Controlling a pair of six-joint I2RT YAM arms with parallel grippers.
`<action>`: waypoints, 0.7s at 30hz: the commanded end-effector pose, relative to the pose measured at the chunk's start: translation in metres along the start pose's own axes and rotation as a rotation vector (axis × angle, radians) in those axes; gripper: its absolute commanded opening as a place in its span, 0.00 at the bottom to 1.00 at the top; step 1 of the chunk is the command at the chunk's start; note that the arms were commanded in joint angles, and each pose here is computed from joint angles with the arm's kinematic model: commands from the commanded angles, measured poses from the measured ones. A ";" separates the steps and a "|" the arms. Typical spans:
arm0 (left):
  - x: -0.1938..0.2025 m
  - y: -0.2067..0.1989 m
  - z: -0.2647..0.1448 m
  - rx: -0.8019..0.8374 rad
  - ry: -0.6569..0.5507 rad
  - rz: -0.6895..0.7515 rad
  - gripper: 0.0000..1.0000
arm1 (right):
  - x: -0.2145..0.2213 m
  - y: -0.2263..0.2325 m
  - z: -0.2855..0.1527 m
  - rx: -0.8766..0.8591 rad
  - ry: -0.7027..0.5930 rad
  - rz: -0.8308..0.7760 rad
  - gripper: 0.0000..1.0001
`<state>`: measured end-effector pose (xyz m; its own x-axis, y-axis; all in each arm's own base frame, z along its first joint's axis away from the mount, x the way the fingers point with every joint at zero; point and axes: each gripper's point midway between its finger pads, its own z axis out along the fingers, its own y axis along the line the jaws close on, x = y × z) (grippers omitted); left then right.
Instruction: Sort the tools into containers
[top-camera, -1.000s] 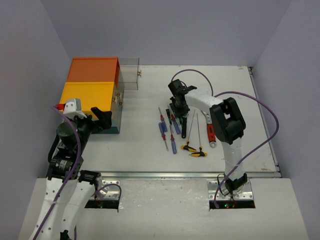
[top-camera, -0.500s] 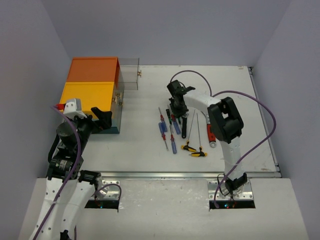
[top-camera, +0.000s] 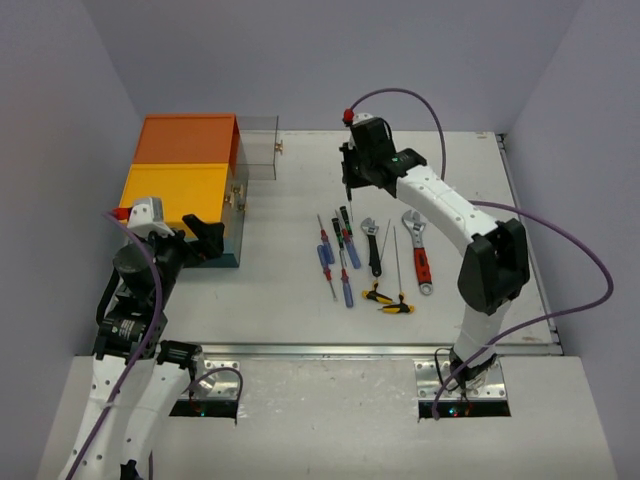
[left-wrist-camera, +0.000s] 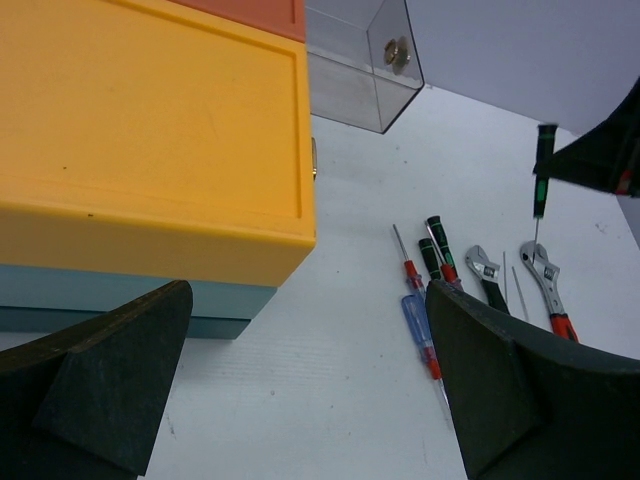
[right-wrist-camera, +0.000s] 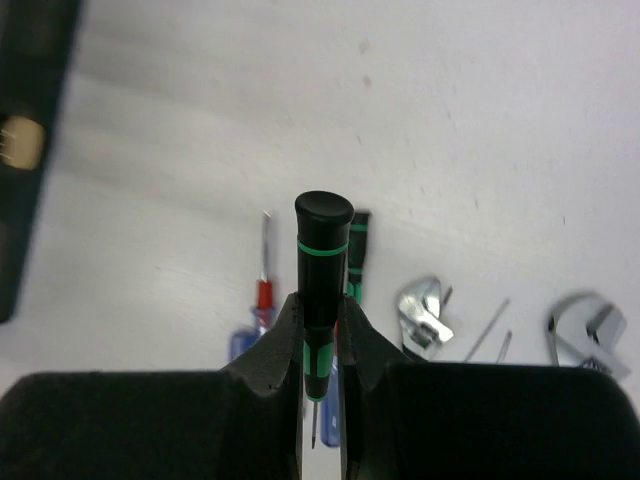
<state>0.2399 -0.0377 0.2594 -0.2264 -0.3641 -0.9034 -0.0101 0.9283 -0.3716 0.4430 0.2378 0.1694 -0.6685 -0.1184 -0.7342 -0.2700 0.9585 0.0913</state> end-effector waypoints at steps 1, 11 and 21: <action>-0.007 -0.006 0.004 0.025 -0.027 -0.004 1.00 | -0.112 0.062 -0.042 -0.282 -0.349 -0.007 0.00; -0.007 -0.006 0.003 0.026 -0.029 -0.004 1.00 | -0.210 0.147 -0.049 -0.671 -0.637 0.009 0.00; -0.009 -0.010 -0.001 0.047 -0.044 -0.002 1.00 | -0.232 0.186 -0.034 -0.748 -0.755 -0.016 0.00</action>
<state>0.2402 -0.0380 0.2575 -0.2310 -0.3632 -0.9026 -0.0101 0.9285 -0.3711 0.5297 0.4232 0.3158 -0.2716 0.2134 -0.9385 -0.7315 0.5879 0.3454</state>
